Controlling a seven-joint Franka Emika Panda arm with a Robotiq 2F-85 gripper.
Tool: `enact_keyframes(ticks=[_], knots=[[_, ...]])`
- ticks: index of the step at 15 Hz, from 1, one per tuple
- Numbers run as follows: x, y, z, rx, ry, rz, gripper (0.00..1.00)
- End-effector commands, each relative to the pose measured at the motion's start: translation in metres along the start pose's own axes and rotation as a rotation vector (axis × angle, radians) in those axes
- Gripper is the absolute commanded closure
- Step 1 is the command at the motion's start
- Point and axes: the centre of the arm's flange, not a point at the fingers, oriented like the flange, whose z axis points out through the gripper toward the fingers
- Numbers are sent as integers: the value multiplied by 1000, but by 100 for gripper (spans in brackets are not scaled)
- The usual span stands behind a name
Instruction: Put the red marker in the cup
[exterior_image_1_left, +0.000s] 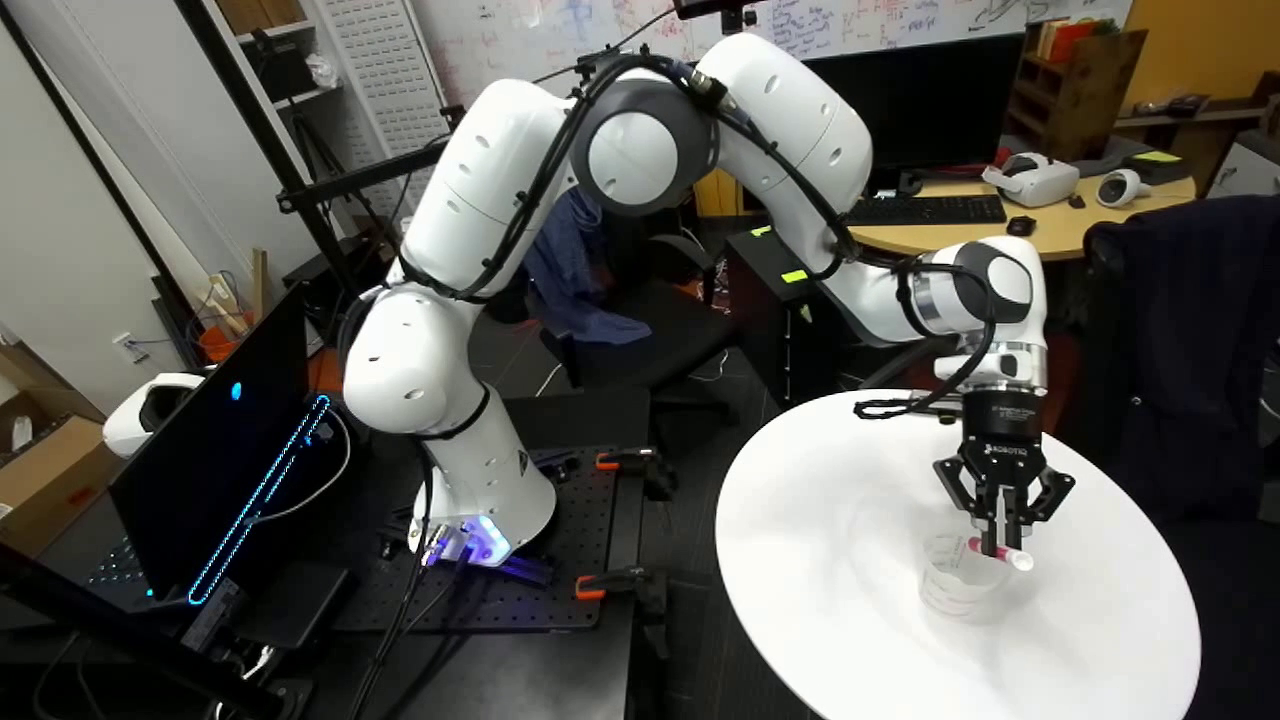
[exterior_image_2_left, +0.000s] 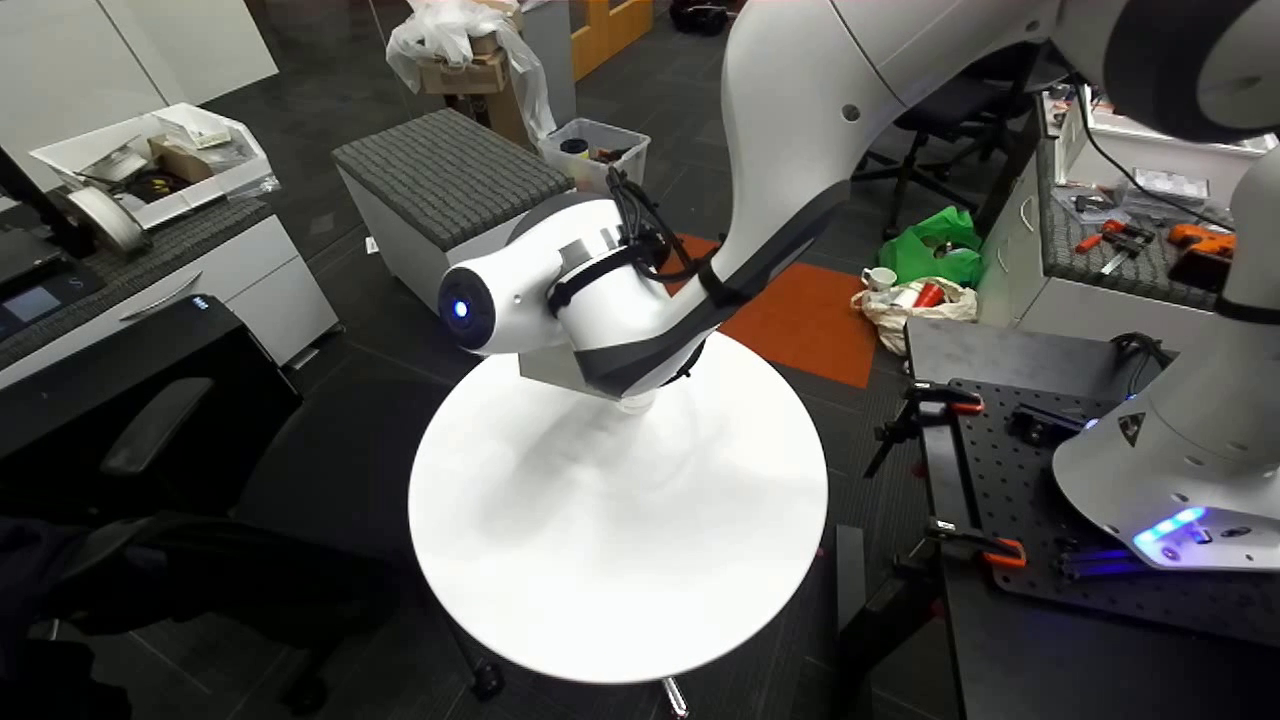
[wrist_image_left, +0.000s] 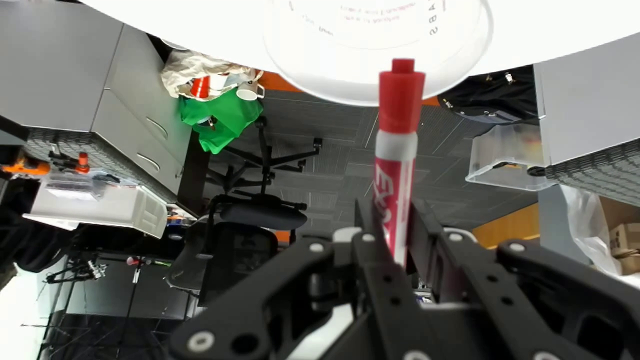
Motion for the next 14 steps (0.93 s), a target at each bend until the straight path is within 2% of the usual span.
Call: enact_keyframes(ticks=[1, 10, 11, 12, 13, 14], knots=[[-6, -15, -8, -23, 11, -34, 95], [-28, -16, -12, -65, 28, -67, 95], [-29, -15, -12, -70, 31, -67, 91], [-30, -14, -13, -81, 36, -70, 83], [-30, -12, -13, -88, 38, -71, 60], [-31, -9, -14, -95, 43, -74, 54]])
